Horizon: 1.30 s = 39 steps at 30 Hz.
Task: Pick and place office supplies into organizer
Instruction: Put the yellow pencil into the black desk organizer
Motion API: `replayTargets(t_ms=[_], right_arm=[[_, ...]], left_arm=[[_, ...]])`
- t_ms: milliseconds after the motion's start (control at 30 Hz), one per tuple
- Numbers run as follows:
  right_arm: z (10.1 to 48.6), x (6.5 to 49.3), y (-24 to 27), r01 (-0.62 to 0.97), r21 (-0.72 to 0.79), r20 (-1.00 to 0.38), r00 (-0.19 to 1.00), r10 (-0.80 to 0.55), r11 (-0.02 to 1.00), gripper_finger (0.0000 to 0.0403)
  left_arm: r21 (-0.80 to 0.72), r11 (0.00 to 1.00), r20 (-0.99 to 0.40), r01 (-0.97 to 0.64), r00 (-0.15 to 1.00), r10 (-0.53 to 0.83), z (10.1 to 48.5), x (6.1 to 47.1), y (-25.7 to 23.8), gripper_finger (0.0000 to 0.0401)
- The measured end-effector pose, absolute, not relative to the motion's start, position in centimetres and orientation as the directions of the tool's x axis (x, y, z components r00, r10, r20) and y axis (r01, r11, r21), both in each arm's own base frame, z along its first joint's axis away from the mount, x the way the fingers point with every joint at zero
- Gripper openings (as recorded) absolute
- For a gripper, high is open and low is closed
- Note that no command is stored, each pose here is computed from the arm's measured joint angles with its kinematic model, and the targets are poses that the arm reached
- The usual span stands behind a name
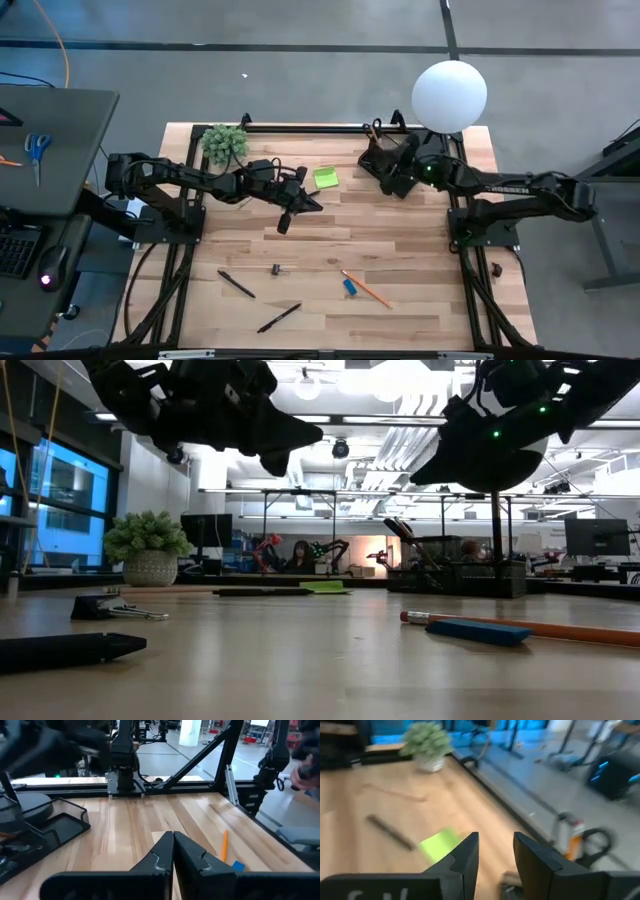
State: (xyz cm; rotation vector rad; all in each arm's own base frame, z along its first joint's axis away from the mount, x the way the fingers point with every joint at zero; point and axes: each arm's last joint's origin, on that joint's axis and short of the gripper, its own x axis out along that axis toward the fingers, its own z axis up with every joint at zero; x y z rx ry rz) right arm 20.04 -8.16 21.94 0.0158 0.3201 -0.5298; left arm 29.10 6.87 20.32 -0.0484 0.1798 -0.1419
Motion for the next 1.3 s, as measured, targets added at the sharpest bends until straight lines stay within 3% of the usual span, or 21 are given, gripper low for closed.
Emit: replayTargets(t_ms=[267, 733, 1100, 1300], right_arm=[[21.3, 21.2, -2.9, 0.399, 0.018, -0.359, 0.858, -0.366, 0.917, 0.0114], [20.8, 20.7, 4.9, 0.273, 0.089, -0.367, 0.903, -0.223, 0.958, 0.0114], [16.4, 22.6, 7.7, 0.241, 0.212, -0.503, 0.858, -0.106, 0.947, 0.0114], [15.0, 23.5, 9.6, 0.162, 0.282, -0.475, 0.88, -0.009, 0.946, 0.0114]], left_arm=[[-0.054, 0.975, -0.128, 0.216, 0.967, -0.221, 20.8, 29.8, 3.6, 0.0001], [-0.009, 0.977, -0.121, 0.213, 0.97, -0.213, 20.9, 30.1, -0.6, 0.0001], [-0.064, 0.958, -0.143, 0.278, 0.948, -0.285, 20.7, 30.0, -2.9, 0.0001], [-0.058, 0.96, -0.145, 0.275, 0.949, -0.281, 20.7, 29.7, -5.0, 0.0]])
